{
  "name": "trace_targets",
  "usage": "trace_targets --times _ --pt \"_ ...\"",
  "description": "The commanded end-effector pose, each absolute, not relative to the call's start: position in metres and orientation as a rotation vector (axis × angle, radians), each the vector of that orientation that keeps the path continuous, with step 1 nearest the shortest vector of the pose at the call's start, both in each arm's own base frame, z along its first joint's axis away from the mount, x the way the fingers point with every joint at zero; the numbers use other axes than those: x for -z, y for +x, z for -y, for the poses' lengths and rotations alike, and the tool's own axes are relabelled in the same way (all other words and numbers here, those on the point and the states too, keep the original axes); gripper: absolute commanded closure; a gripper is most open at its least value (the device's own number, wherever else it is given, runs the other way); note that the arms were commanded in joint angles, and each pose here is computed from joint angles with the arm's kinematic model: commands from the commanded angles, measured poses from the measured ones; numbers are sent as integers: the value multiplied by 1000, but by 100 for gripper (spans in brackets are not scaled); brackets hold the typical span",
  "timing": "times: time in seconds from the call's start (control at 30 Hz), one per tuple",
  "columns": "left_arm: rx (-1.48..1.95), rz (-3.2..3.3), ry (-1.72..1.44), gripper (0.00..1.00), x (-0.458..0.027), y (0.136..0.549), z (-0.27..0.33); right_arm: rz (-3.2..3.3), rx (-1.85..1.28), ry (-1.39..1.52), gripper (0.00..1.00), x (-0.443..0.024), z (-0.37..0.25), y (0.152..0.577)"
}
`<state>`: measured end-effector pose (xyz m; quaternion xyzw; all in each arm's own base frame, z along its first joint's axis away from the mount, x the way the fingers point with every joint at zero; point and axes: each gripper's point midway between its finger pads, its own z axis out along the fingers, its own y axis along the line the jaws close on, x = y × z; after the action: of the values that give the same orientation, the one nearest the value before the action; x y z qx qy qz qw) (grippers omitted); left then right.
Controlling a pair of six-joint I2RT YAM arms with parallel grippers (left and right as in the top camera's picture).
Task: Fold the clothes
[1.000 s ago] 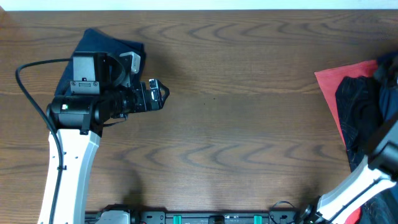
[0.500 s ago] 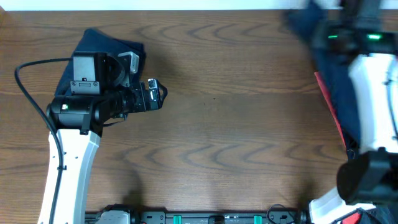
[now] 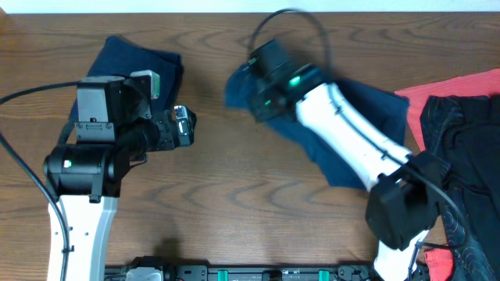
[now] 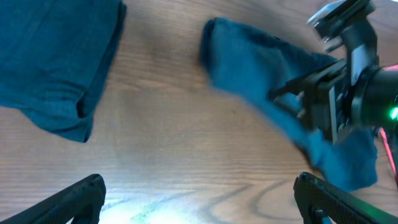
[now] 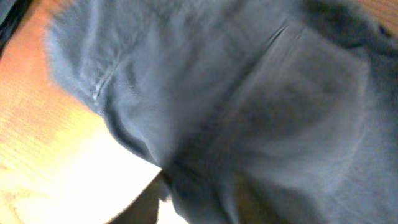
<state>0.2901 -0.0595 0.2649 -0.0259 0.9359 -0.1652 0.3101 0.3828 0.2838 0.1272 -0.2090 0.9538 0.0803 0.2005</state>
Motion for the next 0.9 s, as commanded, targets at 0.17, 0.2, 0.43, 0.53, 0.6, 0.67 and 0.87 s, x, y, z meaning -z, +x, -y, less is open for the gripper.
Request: trace_targets --times 0.17,0.2,0.43,0.53,0.6,0.67,0.87 --pt "420 -2502 -52 2 -260 294 61 -2606 8 -194 27 -159 -191 432" --pt "446 -2517 -36 2 -257 295 67 -2632 -21 -103 28 -157 -172 438" --pt "527 -2688 114 16 -203 314 115 -2787 -347 356 60 -137 -67 444" --pt "527 -2748 248 30 -170 327 141 -2867 -373 522 87 -118 -30 429" --pt "522 -2775 326 45 -148 334 153 -2922 -363 597 91 -105 -15 416" --pt "514 -2810 363 57 -123 343 162 -2980 -353 659 92 -91 -7 400" --pt "500 -2942 363 72 -52 353 169 -3103 -280 762 91 -39 3 355"
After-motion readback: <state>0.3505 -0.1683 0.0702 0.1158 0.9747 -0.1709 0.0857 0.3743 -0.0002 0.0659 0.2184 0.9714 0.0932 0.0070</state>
